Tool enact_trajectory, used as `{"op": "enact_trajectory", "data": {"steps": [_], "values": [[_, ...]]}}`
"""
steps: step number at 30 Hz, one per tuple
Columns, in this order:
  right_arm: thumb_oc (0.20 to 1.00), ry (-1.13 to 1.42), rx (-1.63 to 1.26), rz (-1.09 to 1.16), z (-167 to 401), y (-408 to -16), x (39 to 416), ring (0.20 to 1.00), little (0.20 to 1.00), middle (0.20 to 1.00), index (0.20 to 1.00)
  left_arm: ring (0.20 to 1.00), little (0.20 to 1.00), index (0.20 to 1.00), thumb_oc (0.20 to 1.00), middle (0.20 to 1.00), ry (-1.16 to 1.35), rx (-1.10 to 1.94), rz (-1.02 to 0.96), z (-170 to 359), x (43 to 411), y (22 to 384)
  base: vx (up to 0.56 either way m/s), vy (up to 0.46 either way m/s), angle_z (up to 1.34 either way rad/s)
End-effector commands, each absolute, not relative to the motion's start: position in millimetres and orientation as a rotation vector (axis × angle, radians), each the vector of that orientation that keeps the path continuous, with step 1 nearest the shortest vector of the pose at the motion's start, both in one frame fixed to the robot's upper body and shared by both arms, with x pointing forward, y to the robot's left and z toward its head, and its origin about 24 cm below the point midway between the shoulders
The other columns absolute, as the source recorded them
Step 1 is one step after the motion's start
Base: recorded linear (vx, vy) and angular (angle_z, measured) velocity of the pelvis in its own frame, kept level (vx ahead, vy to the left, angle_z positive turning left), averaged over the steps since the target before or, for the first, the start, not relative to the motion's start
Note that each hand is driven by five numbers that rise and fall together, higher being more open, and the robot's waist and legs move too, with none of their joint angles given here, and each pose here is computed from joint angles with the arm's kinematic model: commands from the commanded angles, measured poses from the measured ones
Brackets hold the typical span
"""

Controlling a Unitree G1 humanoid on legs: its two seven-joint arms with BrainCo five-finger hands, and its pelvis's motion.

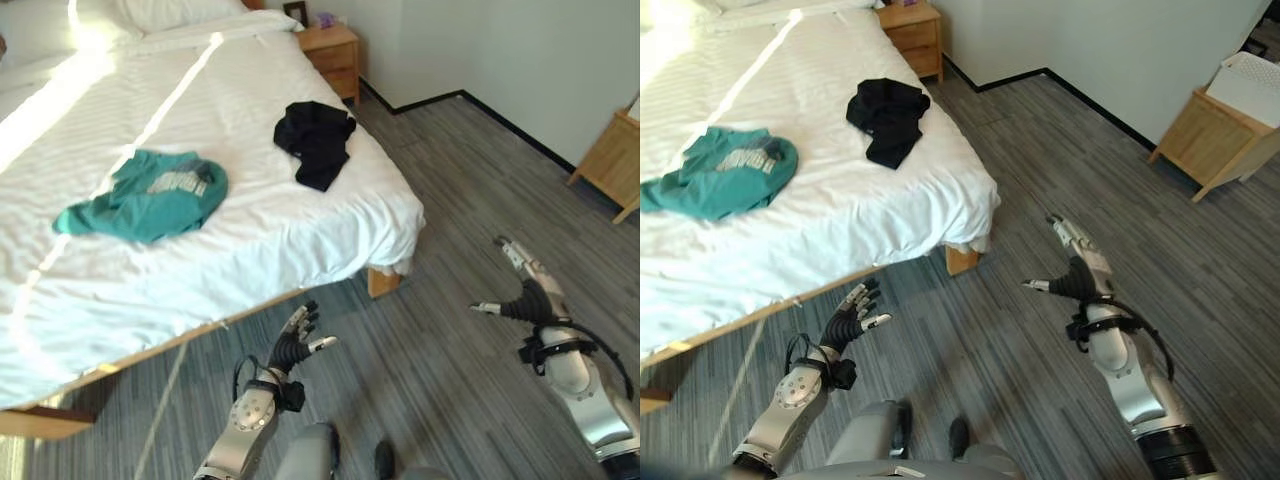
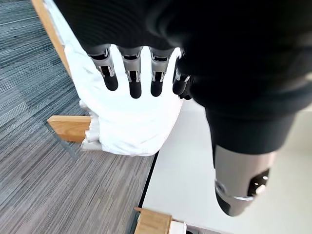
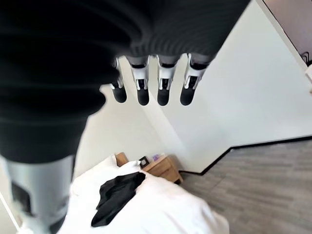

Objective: Pick up bed clothes into laundry basket.

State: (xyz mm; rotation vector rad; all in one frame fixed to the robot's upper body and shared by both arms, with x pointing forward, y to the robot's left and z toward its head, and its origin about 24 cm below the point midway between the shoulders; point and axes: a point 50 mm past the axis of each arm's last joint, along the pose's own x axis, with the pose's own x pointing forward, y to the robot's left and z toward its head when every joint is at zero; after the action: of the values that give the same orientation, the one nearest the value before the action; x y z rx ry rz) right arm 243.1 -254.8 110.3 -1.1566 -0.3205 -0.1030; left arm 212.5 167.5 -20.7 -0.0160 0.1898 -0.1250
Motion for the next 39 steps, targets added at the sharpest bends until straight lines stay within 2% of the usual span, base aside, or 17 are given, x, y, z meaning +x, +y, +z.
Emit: {"op": "enact_trajectory", "data": {"steps": [1,8,13,16,22,26,30,35,39], "values": [[1.0,-0.443,-1.344,-0.333,165.7,-295.3,239.9,1.0,1.0,1.0,1.0,1.0,1.0,1.0,1.0,1.0,0.114,0.057,-0.037,-10.3,211.1,190.8,0.39,0.09,0.18],[1.0,-0.335,-1.369,-0.428,179.4,-336.5,239.6,1.0,1.0,1.0,1.0,1.0,1.0,1.0,1.0,1.0,0.22,0.21,0.163,-22.4,181.4,255.1,0.37,0.077,0.28],[1.0,-0.392,-1.456,-0.466,209.9,-340.4,244.0,1.0,1.0,1.0,1.0,1.0,1.0,1.0,1.0,1.0,0.186,0.336,0.349,-4.4,183.8,304.5,0.31,0.011,0.82],[1.0,-0.419,-1.476,-0.482,219.0,-339.9,248.1,1.0,1.0,1.0,1.0,1.0,1.0,1.0,1.0,1.0,0.161,0.36,0.394,2.6,187.8,314.5,0.26,-0.025,0.86],[1.0,-0.058,-1.419,-0.629,176.7,-399.7,249.5,1.0,1.0,1.0,1.0,1.0,1.0,1.0,1.0,1.0,0.134,0.378,0.395,10.6,208.0,321.5,0.31,-0.17,1.17],[1.0,0.07,-1.305,-0.716,153.6,-418.3,247.4,1.0,1.0,1.0,1.0,1.0,1.0,1.0,1.0,1.0,0.192,0.358,0.43,-0.6,200.4,327.8,0.19,-0.185,0.84],[1.0,0.105,-1.276,-0.724,158.4,-425.4,257.1,1.0,1.0,1.0,1.0,1.0,1.0,1.0,1.0,1.0,0.189,0.365,0.452,4.1,203.1,336.0,0.08,-0.116,0.25],[1.0,-0.025,-1.251,-0.68,188.7,-403.9,288.0,1.0,1.0,1.0,1.0,1.0,1.0,1.0,1.0,1.0,0.129,0.29,0.488,10.8,220.9,330.8,-0.05,-0.097,0.08],[1.0,-0.26,-1.094,-0.501,210.0,-355.2,310.3,1.0,1.0,1.0,1.0,1.0,1.0,1.0,1.0,1.0,0.127,0.196,0.476,2.2,224.3,316.4,-0.04,-0.071,0.01]]}}
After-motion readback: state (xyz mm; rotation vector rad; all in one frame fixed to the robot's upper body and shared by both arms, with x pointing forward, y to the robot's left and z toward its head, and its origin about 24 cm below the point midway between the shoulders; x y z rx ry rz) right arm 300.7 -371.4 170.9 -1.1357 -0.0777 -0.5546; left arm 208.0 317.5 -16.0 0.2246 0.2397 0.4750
